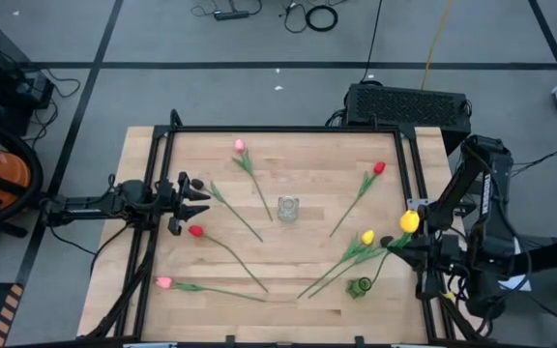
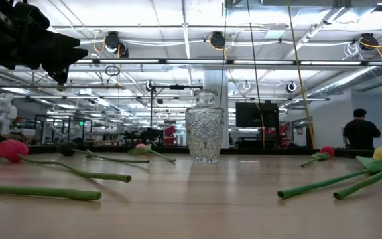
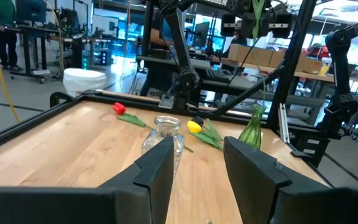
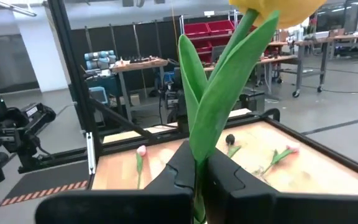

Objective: Sort flowers into vase by color
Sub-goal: Put the top yellow flower into the green vase

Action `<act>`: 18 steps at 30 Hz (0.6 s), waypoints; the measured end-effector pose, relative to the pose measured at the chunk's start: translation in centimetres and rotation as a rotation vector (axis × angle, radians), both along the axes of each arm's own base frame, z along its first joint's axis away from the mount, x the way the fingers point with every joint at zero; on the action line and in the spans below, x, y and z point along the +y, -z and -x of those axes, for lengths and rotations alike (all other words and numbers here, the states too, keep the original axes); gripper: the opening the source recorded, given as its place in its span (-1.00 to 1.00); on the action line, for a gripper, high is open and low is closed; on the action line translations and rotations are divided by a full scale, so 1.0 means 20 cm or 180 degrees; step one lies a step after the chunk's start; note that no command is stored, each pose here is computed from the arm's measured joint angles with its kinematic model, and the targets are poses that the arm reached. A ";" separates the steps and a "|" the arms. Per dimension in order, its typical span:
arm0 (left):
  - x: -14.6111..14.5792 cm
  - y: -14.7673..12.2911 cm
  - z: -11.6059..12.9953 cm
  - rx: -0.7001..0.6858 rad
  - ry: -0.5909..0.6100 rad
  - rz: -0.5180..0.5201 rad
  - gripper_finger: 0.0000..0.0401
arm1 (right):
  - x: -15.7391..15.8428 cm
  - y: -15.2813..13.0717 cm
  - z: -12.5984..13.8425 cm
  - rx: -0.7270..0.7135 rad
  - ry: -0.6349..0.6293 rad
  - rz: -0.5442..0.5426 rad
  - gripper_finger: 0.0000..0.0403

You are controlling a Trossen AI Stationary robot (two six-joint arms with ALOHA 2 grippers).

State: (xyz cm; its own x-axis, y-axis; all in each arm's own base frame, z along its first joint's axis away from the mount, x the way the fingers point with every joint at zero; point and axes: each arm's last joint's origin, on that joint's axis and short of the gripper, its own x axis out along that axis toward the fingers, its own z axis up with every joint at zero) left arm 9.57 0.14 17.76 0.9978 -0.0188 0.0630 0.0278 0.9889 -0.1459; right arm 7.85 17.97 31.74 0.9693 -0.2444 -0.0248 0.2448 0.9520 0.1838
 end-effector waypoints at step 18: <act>0.00 0.00 0.00 -0.0002 0.0000 0.0000 -0.26 | 0.09 0.23 -0.02 0.0212 -0.0076 0.0489 -1.00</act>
State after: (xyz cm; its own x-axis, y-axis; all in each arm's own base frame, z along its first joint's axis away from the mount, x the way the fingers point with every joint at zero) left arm 9.57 0.14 17.77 0.9978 -0.0186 0.0638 0.0278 0.9889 -0.1459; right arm 8.33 19.71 27.23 0.9724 -0.2273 -0.0533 0.2286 0.9733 0.0198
